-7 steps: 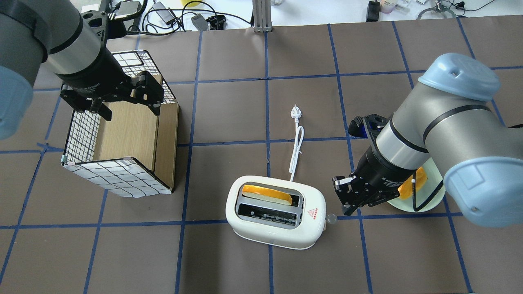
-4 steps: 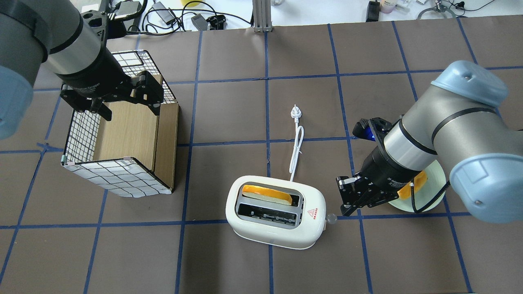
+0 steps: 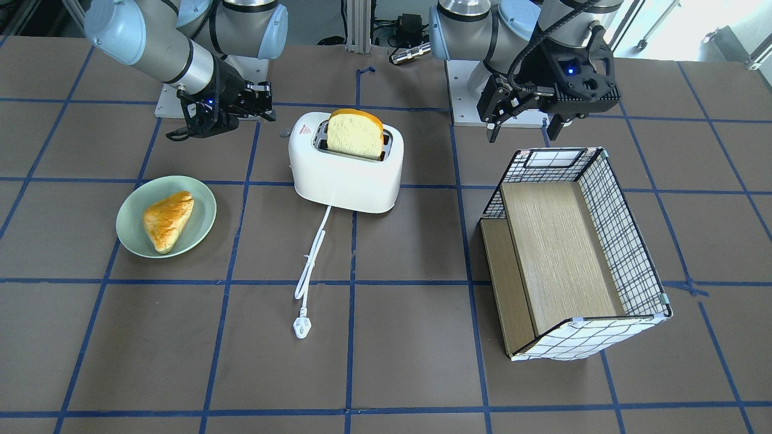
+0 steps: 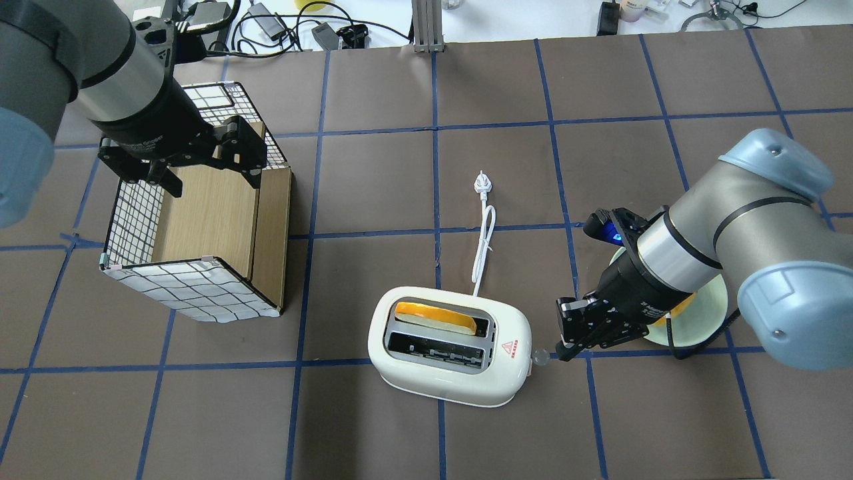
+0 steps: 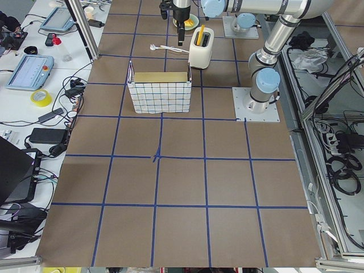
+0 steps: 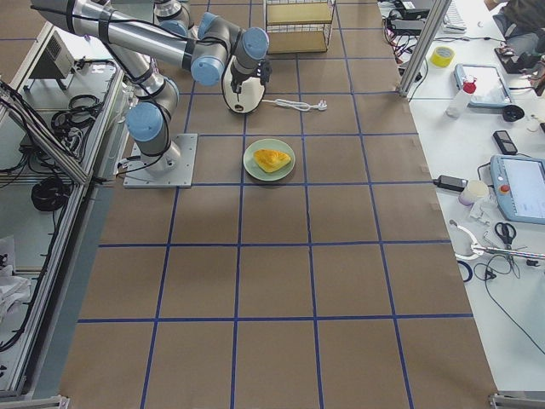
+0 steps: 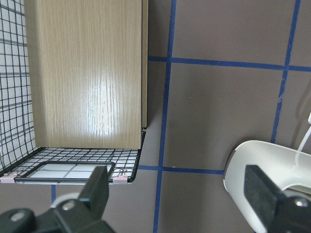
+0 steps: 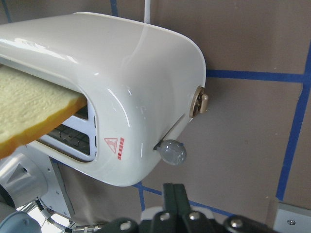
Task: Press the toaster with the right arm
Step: 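Position the right gripper above the toaster lever, then press the toaster lever down with the right gripper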
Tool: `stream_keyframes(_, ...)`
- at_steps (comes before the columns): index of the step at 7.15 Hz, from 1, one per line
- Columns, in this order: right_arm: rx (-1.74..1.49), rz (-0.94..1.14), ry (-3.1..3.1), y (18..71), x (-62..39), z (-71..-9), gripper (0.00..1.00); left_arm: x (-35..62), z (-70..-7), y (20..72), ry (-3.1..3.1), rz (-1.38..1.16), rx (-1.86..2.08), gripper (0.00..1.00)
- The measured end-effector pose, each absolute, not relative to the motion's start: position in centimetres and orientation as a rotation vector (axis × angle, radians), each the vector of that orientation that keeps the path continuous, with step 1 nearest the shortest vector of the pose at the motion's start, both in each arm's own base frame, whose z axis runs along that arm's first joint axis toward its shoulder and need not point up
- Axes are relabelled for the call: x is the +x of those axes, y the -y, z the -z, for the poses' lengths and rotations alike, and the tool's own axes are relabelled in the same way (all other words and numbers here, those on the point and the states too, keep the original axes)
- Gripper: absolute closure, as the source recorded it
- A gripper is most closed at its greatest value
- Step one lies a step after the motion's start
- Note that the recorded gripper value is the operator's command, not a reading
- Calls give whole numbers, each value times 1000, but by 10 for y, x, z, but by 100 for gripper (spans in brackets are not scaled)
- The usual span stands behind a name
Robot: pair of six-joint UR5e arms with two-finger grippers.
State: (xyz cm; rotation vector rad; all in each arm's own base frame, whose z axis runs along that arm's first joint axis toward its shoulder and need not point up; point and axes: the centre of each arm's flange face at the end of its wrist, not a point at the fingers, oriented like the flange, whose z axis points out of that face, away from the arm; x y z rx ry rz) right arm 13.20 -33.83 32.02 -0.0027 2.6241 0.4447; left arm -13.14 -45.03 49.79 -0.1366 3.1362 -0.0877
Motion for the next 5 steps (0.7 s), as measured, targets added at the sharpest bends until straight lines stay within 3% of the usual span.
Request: stream_keyframes(5, 14, -405, -2602, 345, 135, -301, 100, -131, -498, 450, -3136, 88, -137, 0)
